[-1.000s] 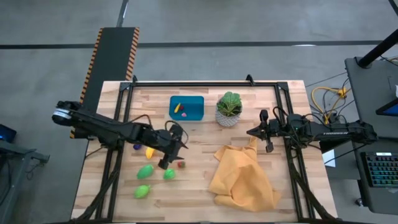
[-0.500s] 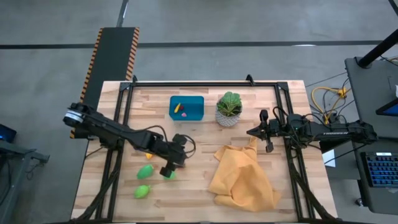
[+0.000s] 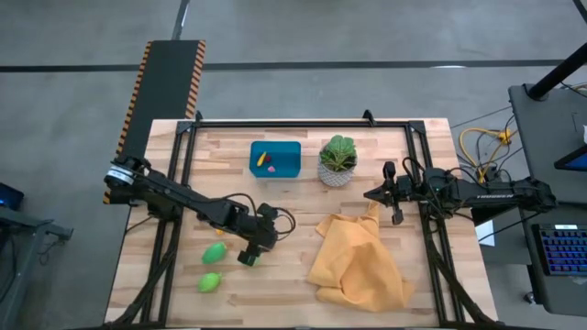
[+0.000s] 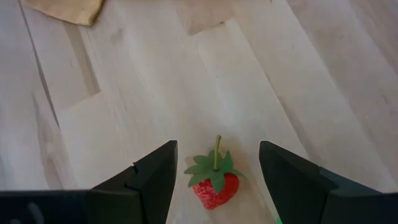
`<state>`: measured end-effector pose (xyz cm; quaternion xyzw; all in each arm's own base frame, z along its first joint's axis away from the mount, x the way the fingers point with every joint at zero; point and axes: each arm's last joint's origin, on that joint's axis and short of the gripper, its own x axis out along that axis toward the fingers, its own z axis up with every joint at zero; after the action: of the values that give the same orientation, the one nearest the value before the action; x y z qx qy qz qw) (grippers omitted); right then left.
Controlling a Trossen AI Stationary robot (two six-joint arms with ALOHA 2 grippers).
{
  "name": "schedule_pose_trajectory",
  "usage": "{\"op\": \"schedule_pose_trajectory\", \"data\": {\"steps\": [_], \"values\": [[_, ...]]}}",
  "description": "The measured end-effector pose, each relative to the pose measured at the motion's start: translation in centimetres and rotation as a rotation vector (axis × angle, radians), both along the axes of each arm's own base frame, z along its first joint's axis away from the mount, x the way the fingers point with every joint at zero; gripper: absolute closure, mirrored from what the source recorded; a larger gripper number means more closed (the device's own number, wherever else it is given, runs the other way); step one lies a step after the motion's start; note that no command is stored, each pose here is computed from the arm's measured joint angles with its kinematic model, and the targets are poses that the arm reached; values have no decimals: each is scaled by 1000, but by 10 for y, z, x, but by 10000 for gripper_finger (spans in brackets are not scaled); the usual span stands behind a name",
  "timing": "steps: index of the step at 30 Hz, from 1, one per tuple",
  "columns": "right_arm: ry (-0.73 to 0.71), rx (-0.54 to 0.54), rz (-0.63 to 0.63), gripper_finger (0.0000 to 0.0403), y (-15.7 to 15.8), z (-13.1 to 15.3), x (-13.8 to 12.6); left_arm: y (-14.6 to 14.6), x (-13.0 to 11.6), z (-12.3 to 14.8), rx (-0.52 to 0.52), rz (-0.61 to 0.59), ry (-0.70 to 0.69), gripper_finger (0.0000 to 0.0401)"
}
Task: Pick and placing Produce into tupperware
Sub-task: Put the red strawberry into the blue bin
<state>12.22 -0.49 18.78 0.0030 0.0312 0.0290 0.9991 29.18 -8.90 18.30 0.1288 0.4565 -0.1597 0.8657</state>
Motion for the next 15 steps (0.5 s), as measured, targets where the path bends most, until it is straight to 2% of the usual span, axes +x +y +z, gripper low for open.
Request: {"op": "schedule_pose_trajectory", "data": {"steps": [15], "values": [[0, 3, -1, 394, 0, 0, 0, -2, 7, -19, 16, 0, 47, 189]]}}
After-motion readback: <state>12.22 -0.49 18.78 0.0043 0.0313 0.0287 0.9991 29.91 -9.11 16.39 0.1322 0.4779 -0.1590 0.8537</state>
